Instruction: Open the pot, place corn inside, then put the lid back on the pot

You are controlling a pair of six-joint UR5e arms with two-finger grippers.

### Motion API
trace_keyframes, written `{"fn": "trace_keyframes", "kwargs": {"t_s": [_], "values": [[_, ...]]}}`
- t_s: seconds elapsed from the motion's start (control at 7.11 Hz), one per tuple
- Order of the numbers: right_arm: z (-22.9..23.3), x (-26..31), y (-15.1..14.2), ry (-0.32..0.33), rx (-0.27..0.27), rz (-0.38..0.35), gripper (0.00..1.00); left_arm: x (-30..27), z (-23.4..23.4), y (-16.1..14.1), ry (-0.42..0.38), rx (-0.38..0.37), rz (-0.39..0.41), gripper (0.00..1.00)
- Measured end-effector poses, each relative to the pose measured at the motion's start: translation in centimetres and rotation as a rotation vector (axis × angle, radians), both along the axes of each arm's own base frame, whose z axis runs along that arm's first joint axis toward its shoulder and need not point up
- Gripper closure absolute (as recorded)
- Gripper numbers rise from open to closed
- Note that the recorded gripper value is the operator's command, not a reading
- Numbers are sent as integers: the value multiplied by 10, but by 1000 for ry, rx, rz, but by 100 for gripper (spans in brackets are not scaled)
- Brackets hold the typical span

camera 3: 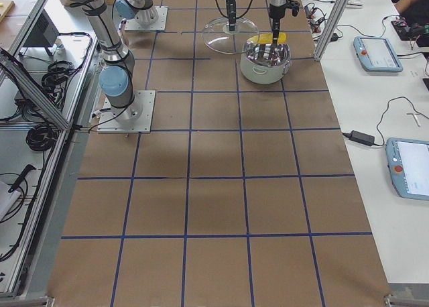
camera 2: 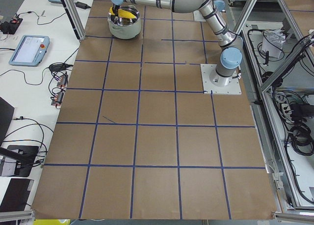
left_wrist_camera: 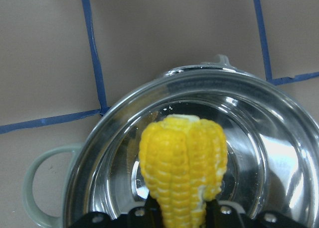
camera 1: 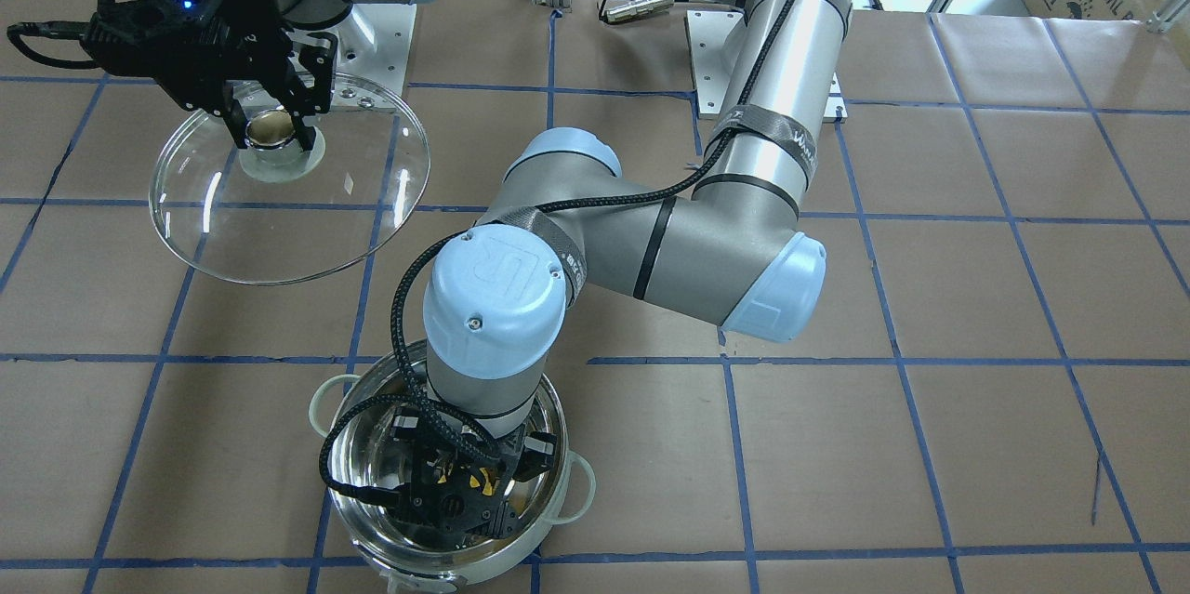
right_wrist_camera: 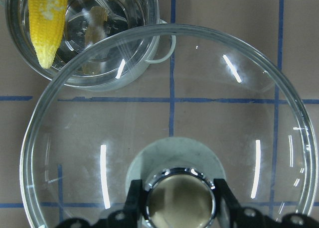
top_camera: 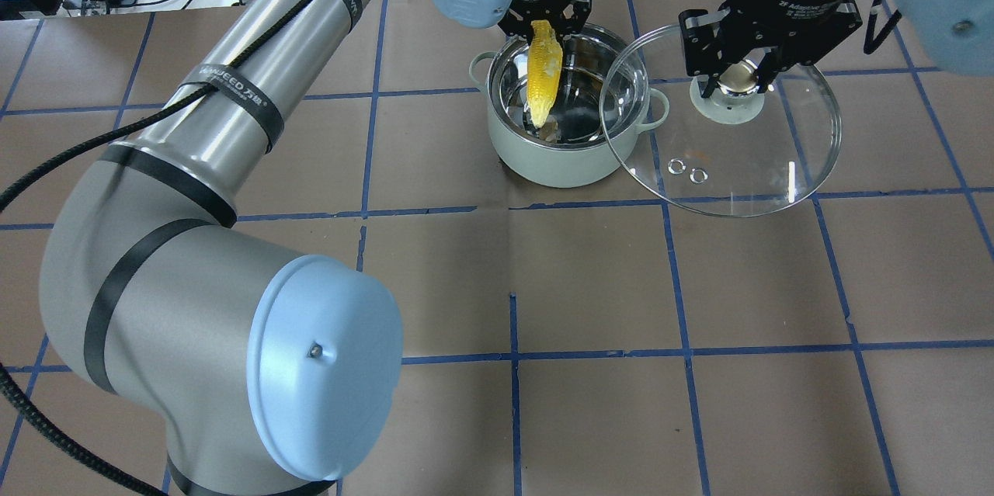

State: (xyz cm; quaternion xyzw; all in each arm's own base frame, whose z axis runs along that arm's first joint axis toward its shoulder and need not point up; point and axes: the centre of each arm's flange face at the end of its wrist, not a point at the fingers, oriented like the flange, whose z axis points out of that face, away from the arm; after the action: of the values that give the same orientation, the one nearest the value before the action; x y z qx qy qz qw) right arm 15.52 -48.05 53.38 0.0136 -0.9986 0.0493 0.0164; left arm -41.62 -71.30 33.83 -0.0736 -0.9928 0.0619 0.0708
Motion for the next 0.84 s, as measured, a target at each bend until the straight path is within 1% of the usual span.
{"fn": "trace_keyframes", "kwargs": {"t_s": [0.28, 0.56, 0.7, 0.84], "values": [[0, 0, 0, 0, 0, 1, 76, 9, 18, 2, 5, -15, 4, 0], [0, 1, 0, 0, 0, 1, 76, 36, 49, 13, 3, -17, 20, 0], [1, 2, 0, 1, -4, 3, 76, 56, 61, 23, -8, 3, 25, 0], [2, 4, -1, 1, -15, 2, 76, 90, 75, 37, -18, 19, 27, 0]]}}
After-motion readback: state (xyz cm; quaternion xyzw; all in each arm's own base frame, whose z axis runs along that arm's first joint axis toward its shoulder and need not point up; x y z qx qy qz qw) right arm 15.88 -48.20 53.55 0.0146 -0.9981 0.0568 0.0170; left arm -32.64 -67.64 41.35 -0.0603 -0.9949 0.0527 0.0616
